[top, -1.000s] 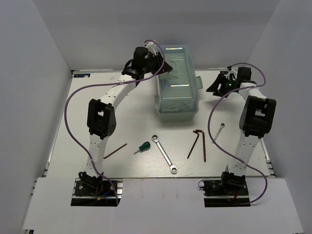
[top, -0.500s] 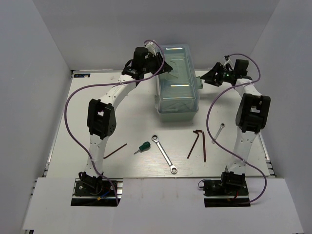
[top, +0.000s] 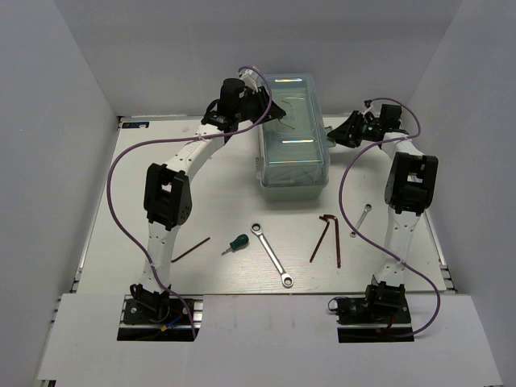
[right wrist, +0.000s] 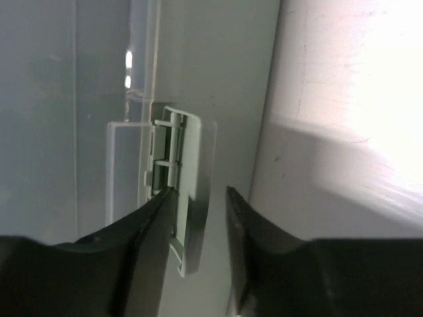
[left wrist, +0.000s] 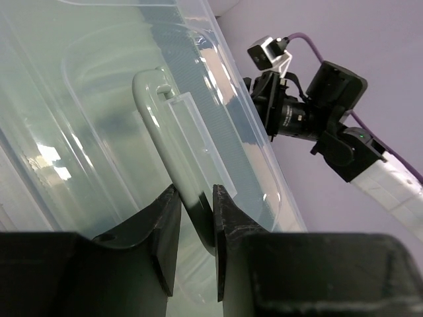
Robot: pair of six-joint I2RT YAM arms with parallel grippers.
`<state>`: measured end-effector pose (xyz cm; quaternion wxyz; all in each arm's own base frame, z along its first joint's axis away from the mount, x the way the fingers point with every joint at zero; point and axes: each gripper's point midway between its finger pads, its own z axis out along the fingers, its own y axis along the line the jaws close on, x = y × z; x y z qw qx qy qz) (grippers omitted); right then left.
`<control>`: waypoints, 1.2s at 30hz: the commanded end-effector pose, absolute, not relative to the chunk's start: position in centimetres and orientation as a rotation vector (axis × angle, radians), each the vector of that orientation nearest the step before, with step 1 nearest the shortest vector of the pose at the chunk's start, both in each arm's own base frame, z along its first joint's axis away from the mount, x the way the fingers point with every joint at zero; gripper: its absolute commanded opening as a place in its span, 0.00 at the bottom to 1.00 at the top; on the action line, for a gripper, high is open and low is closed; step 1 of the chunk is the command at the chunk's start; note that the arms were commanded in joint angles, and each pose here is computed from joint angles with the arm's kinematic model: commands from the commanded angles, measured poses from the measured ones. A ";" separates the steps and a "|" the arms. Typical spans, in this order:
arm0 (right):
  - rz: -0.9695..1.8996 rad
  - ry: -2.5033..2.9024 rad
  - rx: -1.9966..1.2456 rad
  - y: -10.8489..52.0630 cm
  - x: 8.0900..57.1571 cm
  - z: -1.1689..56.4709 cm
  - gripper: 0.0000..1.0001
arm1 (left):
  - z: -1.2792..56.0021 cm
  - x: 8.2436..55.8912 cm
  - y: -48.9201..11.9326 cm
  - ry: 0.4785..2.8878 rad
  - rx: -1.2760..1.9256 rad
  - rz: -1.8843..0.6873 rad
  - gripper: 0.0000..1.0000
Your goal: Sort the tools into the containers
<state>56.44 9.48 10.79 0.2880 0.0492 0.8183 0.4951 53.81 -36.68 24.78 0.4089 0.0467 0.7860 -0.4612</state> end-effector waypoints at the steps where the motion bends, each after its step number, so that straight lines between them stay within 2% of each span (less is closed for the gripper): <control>1: 1.384 2.144 0.092 10.7 57.0 12.1 0.41 | 25.5 52.3 -37.0 1.975 0.194 -1.168 0.00; 2: 1.383 2.145 0.091 10.7 57.0 12.1 0.34 | 25.5 52.3 -37.0 1.975 0.194 -1.169 0.00; 3: 1.379 2.152 0.109 10.7 57.0 11.9 0.17 | 26.1 52.1 -36.9 1.964 0.197 -1.170 0.00; 4: 1.379 2.147 0.112 10.6 57.0 11.8 0.05 | 26.1 52.1 -36.9 1.964 0.197 -1.170 0.00; 5: 1.380 2.147 0.118 10.6 57.0 11.8 0.00 | 27.3 52.0 -36.9 1.941 0.203 -1.173 0.00; 10: 1.291 2.148 0.146 9.5 57.2 12.5 0.00 | 31.4 52.0 -36.0 1.873 0.186 -1.167 0.00; 15: 1.200 2.175 0.154 8.6 57.2 12.1 0.00 | 36.7 52.8 -31.4 1.780 0.106 -1.054 0.00; 21: 1.159 2.192 0.173 8.1 57.2 11.9 0.00 | 42.6 51.4 -26.5 1.679 0.052 -0.963 0.00; 27: 1.118 2.210 0.193 7.4 57.2 11.4 0.00 | 42.4 51.4 -21.5 1.729 -0.025 -0.799 0.00; 36: 1.090 2.219 0.211 6.7 56.8 11.3 0.00 | 33.6 49.9 -12.8 1.931 -0.187 -0.426 0.00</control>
